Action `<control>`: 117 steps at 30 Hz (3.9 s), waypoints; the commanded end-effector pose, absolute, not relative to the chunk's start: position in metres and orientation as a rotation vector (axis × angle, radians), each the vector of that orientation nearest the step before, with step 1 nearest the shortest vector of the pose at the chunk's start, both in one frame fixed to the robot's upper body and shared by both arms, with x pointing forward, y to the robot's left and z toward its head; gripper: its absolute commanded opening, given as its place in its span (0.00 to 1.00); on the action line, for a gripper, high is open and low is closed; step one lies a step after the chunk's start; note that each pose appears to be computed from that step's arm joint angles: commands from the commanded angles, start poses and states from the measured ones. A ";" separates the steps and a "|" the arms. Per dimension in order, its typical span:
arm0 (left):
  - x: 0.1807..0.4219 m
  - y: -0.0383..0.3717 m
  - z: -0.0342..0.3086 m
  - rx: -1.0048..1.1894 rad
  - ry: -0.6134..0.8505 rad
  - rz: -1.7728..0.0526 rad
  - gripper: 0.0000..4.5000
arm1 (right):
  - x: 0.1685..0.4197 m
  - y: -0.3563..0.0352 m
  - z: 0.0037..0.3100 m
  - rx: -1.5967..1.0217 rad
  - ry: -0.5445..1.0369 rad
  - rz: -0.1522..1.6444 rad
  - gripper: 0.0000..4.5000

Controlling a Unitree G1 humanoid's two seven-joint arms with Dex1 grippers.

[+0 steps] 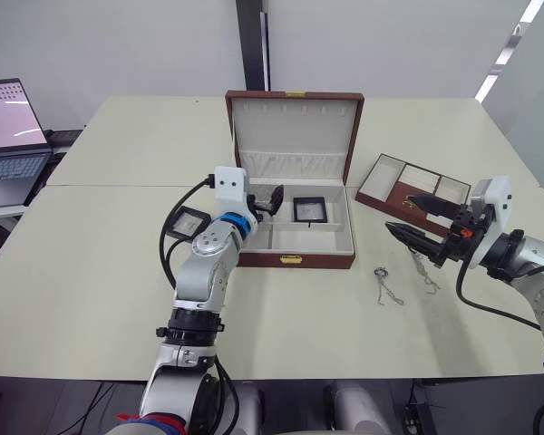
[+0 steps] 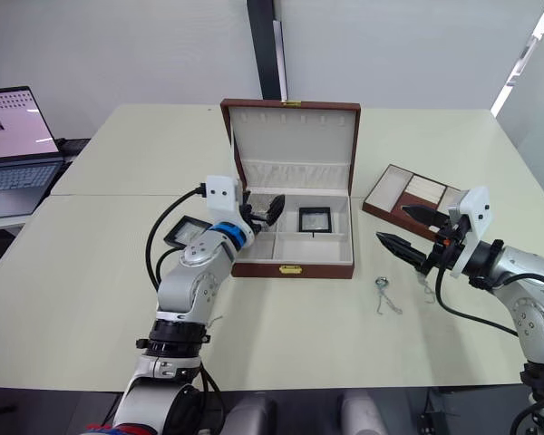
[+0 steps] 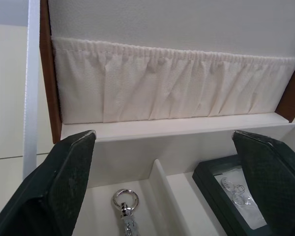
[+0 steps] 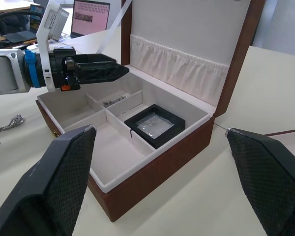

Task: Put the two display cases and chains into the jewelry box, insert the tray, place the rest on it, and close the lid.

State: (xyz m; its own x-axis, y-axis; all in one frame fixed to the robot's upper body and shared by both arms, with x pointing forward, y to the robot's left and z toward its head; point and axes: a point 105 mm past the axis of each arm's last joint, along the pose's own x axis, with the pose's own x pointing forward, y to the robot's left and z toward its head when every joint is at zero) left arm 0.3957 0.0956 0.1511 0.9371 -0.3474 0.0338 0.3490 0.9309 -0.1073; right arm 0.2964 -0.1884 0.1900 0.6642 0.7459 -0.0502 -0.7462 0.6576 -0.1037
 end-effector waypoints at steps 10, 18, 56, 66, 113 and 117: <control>0.373 0.086 0.176 -0.136 -0.071 -0.579 0.99 | 0.294 -0.199 0.204 -0.139 -0.067 0.820 1.00; 0.300 0.137 0.187 -0.121 0.064 -0.894 0.99 | 0.292 -0.236 0.190 -0.137 0.014 0.756 1.00; 0.239 0.376 0.141 0.207 0.339 -0.204 0.99 | 0.277 -0.337 0.123 -0.215 0.257 0.526 1.00; 0.243 0.373 0.142 0.217 0.337 -0.213 0.99 | 0.281 -0.333 0.128 -0.209 0.238 0.532 1.00; 0.348 0.288 0.137 0.759 0.589 -0.943 0.99 | 0.223 -0.117 0.179 -0.228 0.008 1.201 1.00; 0.358 0.282 0.134 0.775 0.589 -0.962 0.99 | 0.221 -0.117 0.178 -0.233 0.010 1.183 1.00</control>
